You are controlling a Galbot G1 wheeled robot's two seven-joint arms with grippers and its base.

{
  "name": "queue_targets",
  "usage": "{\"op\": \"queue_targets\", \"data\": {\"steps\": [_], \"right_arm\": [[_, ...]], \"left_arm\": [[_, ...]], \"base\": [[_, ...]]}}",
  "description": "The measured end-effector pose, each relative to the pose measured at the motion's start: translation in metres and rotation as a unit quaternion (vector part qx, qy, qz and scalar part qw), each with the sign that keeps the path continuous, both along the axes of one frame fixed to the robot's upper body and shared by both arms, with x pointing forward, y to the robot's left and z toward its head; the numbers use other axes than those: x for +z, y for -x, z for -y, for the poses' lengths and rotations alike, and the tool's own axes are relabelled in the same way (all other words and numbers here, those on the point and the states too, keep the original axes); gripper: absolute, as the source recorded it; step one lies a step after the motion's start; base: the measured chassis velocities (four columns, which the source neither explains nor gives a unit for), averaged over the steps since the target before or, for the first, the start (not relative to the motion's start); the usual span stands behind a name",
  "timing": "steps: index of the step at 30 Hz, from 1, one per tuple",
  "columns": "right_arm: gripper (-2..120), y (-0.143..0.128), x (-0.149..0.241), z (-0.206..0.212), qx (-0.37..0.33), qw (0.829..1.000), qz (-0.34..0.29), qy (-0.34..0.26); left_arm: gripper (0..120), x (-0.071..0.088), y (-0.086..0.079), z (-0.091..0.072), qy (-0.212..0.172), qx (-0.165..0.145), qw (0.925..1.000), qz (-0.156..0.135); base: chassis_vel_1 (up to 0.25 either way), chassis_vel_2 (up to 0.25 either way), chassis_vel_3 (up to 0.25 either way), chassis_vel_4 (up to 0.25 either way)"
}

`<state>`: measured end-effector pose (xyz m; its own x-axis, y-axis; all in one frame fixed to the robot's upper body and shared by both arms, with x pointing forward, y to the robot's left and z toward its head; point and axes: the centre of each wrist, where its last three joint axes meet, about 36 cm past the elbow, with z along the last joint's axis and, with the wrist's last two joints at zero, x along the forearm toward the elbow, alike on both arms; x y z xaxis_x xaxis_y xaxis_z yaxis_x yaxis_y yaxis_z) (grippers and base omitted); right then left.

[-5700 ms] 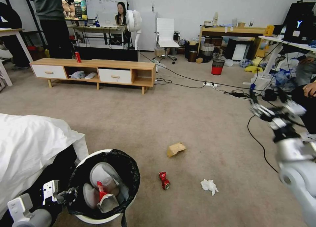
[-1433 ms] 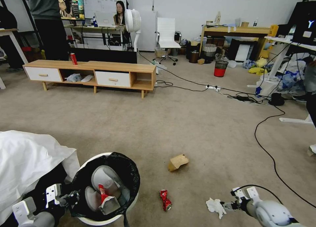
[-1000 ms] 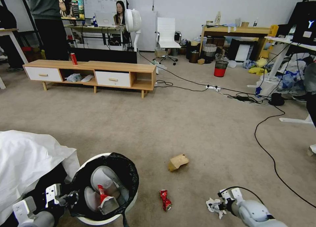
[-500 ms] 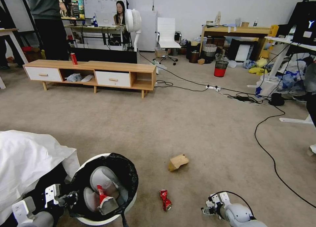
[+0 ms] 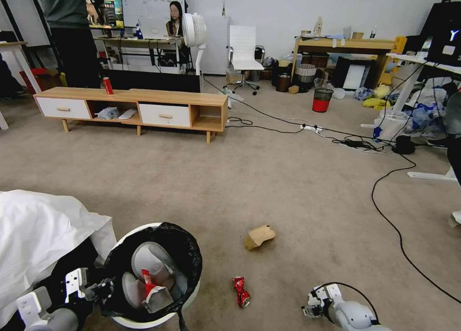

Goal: Pick up the trash bin, then pick up the garbage from the floor and place it into the trash bin.

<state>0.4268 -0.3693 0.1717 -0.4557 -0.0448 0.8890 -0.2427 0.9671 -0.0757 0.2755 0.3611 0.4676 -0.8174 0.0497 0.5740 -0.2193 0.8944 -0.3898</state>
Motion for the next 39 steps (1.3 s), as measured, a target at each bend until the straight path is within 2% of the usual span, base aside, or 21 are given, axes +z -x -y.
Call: {"op": "queue_targets", "data": {"steps": [6,8,12,14,16,18,19,21,23,24,27,29,30,31,39], "right_arm": [[92,0.002,0.006,0.01,-0.006,1.0,0.0,0.015],[82,0.003,0.009,0.016,-0.008,1.0,0.001,0.022],[73,0.004,0.014,0.022,-0.011,1.0,0.002,0.028],[62,0.005,0.018,0.028,-0.014,0.999,0.002,0.034],[58,0.005,0.019,0.03,-0.015,0.999,0.002,0.035],[44,0.006,0.022,0.034,-0.019,0.999,0.003,0.037],[44,0.006,0.022,0.034,-0.019,0.999,0.003,0.037],[36,0.007,0.024,0.035,-0.02,0.999,0.004,0.037],[35,0.007,0.024,0.035,-0.02,0.999,0.005,0.038],[26,0.008,0.025,0.036,-0.02,0.999,0.005,0.038],[20,0.01,0.025,0.037,-0.02,0.999,0.005,0.039],[8,0.011,0.027,0.04,-0.019,0.999,0.009,0.039],[8,0.011,0.027,0.04,-0.019,0.999,0.009,0.039],[2,0.012,0.028,0.041,-0.018,0.999,0.012,0.039],[0,0.014,0.03,0.041,-0.019,0.999,0.032,0.024]], "left_arm": [[1,0.0,0.0,0.0,0.0,0.0,1.0,0.0],[1,0.0,0.0,0.0,0.0,0.0,1.0,0.0],[1,0.0,0.0,0.0,0.0,-0.001,1.0,0.0],[1,0.001,-0.001,0.0,-0.001,-0.001,1.0,0.001],[1,0.001,-0.001,0.0,-0.001,-0.001,1.0,0.002],[1,0.001,-0.002,0.0,-0.001,-0.002,1.0,0.001],[1,0.001,-0.002,0.0,-0.001,-0.002,1.0,0.001],[1,0.0,-0.002,0.0,-0.001,-0.001,1.0,0.0],[1,0.0,-0.002,0.0,-0.001,-0.001,1.0,0.0],[1,-0.001,-0.002,0.0,-0.001,-0.001,1.0,-0.001],[1,-0.002,-0.002,0.0,-0.001,0.0,1.0,-0.002],[1,-0.002,-0.002,0.0,-0.001,0.0,1.0,-0.002],[1,-0.002,-0.002,0.0,-0.001,0.0,1.0,-0.002],[1,-0.002,-0.002,0.0,-0.001,0.0,1.0,-0.002],[1,-0.003,-0.001,0.0,0.0,0.0,1.0,-0.003]], "base": [[0.0,0.0,0.0,0.0],[0.0,0.0,0.0,0.0],[0.0,0.0,0.0,0.0],[0.0,0.0,0.0,0.0],[0.0,0.0,0.0,0.0],[0.0,0.0,0.0,0.0],[0.0,0.0,0.0,0.0],[0.0,0.0,0.0,0.0],[0.0,0.0,0.0,0.0],[0.0,0.0,0.0,0.0],[0.0,0.0,0.0,0.0],[0.0,0.0,0.0,0.0],[0.0,0.0,0.0,0.0],[0.0,0.0,0.0,0.0],[0.0,0.0,0.0,0.0]]}}
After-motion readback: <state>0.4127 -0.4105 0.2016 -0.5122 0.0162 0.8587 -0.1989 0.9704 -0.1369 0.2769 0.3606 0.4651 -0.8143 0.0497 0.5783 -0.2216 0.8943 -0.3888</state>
